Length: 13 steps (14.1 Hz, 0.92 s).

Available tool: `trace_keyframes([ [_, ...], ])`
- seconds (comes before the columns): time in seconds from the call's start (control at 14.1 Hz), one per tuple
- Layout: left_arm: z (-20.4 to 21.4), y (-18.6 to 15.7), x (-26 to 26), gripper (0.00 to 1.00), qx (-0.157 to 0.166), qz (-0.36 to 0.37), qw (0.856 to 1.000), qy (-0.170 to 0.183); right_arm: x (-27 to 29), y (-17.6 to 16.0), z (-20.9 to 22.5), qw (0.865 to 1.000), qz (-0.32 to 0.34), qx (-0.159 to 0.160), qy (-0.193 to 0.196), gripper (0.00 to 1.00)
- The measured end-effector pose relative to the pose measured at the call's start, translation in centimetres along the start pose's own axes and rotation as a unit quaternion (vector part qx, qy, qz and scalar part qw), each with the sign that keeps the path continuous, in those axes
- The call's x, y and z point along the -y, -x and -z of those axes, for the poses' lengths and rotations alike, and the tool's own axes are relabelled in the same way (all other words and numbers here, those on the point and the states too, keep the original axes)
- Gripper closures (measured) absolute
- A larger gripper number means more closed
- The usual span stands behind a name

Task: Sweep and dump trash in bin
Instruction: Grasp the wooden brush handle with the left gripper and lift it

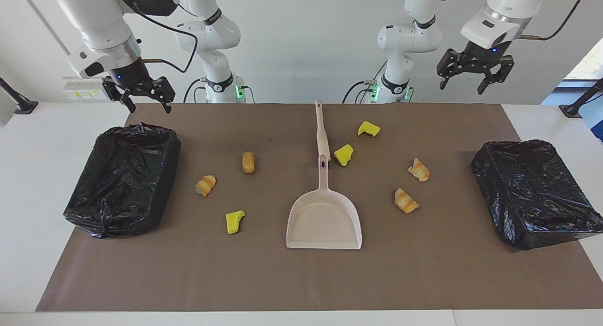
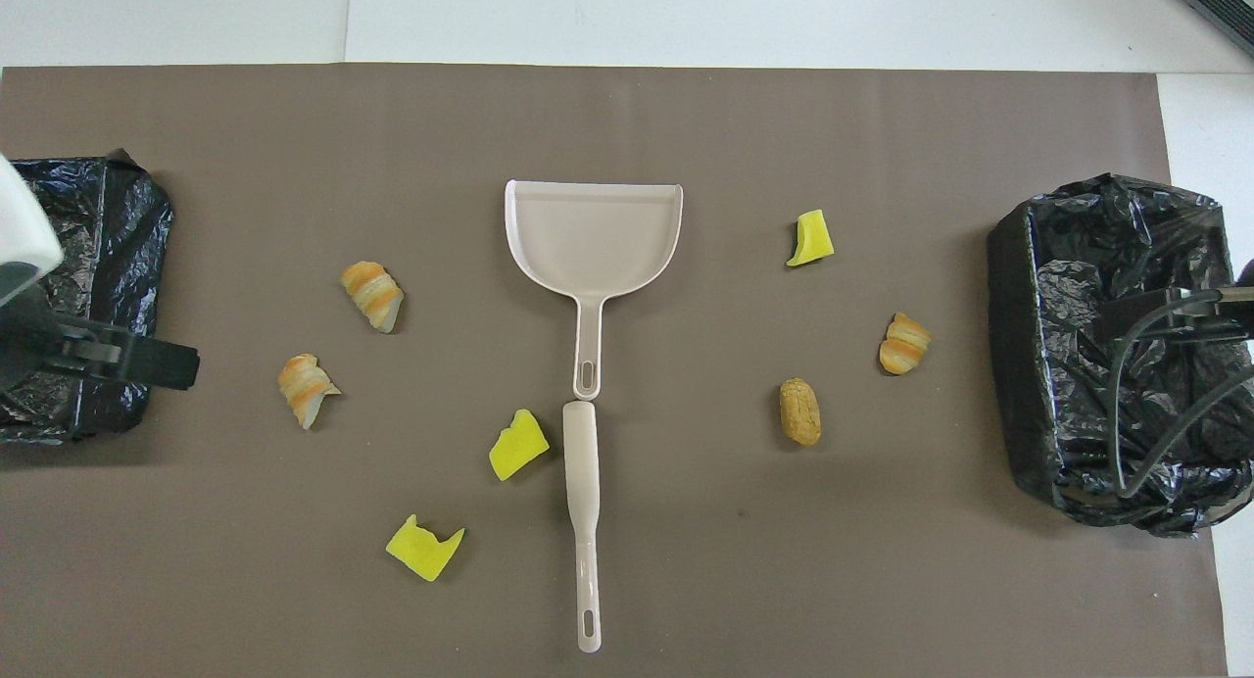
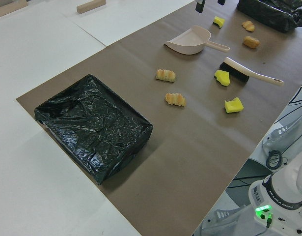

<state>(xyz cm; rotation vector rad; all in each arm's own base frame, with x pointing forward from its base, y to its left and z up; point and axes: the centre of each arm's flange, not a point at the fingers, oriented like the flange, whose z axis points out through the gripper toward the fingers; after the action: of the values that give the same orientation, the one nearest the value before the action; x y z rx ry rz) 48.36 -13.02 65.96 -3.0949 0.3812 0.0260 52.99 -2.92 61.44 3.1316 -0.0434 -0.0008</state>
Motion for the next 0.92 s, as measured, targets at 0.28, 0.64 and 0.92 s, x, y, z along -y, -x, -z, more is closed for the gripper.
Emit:
trace_keyframes([
  [0.28,-7.7,2.3,-12.5,0.0,0.001,0.004,1.0,-0.015,-0.2,0.0,-0.1,1.0,0.0,0.0,0.001,0.0],
  [0.64,-17.8,6.5,-22.3,0.0,0.023,0.017,1.0,-0.011,-0.9,0.2,-2.0,1.0,0.009,0.019,0.0,0.0],
  [0.92,-25.7,10.8,-28.0,0.0,0.002,0.033,0.999,-0.006,-0.9,0.4,-2.3,1.0,0.01,0.021,-0.001,0.0],
])
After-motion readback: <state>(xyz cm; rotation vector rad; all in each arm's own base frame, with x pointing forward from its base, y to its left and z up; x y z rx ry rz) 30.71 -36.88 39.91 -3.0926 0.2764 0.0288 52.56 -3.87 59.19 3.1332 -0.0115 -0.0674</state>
